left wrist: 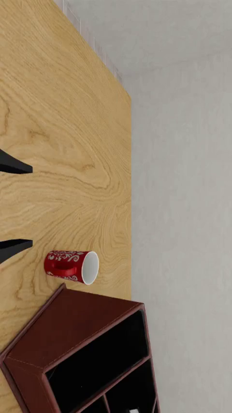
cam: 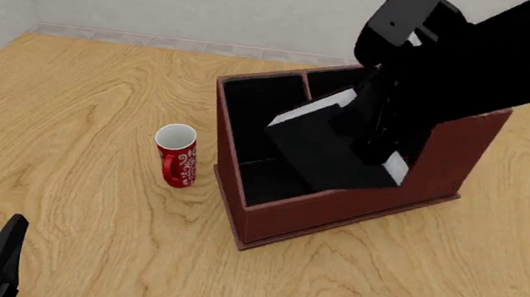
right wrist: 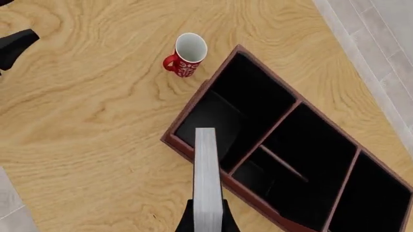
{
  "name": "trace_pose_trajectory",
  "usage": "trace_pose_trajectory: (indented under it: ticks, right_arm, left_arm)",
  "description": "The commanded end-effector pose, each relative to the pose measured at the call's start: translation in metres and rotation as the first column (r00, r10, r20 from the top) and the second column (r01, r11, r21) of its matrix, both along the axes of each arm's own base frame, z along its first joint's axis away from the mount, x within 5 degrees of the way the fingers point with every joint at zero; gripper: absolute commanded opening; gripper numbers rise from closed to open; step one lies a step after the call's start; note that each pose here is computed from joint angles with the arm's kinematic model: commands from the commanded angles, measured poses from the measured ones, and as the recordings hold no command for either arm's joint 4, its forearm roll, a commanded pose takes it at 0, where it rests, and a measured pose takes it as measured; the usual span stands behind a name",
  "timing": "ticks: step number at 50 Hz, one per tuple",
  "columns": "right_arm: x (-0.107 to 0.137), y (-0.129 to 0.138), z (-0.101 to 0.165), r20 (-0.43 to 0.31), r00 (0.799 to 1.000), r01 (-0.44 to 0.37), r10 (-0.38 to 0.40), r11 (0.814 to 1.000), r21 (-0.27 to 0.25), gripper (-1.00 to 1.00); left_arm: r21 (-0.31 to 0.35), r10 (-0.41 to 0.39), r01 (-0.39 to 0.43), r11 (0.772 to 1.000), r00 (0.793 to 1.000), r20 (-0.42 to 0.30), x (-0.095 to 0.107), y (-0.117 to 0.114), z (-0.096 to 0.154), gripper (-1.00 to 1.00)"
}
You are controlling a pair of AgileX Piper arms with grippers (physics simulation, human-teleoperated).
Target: Pick up the book and place it in the left compartment of the caddy.
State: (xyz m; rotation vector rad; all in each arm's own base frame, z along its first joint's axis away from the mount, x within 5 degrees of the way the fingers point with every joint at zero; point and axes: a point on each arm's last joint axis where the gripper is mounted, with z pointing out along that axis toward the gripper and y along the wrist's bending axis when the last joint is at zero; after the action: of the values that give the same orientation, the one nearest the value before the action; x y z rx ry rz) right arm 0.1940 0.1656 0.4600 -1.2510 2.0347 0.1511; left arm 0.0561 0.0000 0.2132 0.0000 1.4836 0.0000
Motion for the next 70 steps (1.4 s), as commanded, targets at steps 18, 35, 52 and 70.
trace_pose_trajectory:
  ticks: [18, 35, 52, 70]
  right_arm:
    - [0.041, 0.026, -0.004, -0.038, 0.997, 0.069, -0.068, 0.997, 0.018, -1.00]
    - [0.060, 0.044, -0.008, -0.082, 0.989, 0.126, -0.121, 0.991, 0.055, -1.00]
    - [0.084, 0.038, -0.013, -0.107, 0.972, 0.216, -0.208, 0.974, 0.068, -1.00]
    - [0.094, 0.040, -0.020, -0.117, 0.969, 0.225, -0.217, 0.973, 0.055, -1.00]
  left_arm:
    - [0.000, 0.000, 0.000, 1.000, 1.000, 0.000, 0.000, 0.000, 0.000, 1.00]
    - [0.000, 0.000, 0.000, 1.000, 1.000, 0.000, 0.000, 0.000, 0.000, 1.00]
    - [0.000, 0.000, 0.000, 1.000, 1.000, 0.000, 0.000, 0.000, 0.000, 1.00]
    - [0.000, 0.000, 0.000, 1.000, 1.000, 0.000, 0.000, 0.000, 0.000, 1.00]
